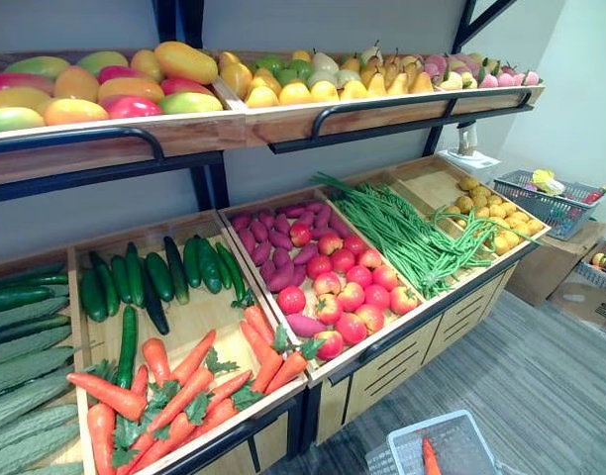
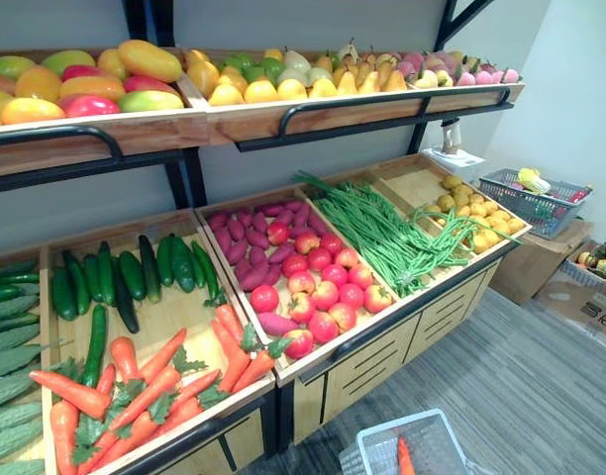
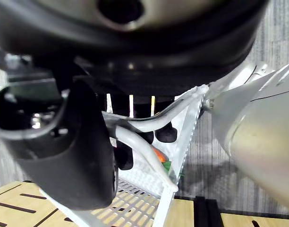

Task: Pick vegetable in the basket

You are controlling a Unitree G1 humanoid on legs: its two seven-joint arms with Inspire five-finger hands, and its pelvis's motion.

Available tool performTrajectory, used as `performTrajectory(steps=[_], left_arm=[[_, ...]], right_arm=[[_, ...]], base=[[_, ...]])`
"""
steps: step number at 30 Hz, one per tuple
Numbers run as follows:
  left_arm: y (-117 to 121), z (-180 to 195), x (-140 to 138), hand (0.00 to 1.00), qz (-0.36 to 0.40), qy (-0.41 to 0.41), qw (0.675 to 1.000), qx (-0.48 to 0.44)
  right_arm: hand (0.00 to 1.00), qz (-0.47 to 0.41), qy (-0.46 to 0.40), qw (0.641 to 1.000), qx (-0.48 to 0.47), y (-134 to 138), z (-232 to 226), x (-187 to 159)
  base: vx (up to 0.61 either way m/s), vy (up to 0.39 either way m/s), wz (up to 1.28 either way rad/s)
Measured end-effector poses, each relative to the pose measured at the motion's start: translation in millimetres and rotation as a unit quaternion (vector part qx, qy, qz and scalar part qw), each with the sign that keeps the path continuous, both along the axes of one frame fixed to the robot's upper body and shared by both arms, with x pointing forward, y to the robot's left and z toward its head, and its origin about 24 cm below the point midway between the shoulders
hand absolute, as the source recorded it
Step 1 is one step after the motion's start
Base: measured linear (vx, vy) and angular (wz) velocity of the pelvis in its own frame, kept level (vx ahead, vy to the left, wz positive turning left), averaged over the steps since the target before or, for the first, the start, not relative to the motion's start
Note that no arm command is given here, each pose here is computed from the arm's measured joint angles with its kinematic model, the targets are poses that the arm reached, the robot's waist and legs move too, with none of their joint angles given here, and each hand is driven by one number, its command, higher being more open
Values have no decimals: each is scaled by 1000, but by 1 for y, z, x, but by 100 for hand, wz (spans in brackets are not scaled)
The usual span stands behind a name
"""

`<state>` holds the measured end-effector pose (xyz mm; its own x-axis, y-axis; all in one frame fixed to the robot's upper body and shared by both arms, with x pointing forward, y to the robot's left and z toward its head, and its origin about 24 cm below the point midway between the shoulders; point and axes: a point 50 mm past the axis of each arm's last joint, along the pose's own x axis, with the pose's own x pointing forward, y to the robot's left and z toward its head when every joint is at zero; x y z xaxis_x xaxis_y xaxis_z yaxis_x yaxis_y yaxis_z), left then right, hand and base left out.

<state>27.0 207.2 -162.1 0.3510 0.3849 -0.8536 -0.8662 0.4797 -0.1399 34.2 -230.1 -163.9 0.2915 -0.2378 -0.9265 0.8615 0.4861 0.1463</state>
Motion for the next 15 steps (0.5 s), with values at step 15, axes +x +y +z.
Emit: performTrajectory(steps=[15], left_arm=[[-5, 1, 35, 100, -208, -50, 976, -51]], right_arm=[[0, 75, 18, 996, 35, 12, -5, 10]], base=[[0, 9, -32]])
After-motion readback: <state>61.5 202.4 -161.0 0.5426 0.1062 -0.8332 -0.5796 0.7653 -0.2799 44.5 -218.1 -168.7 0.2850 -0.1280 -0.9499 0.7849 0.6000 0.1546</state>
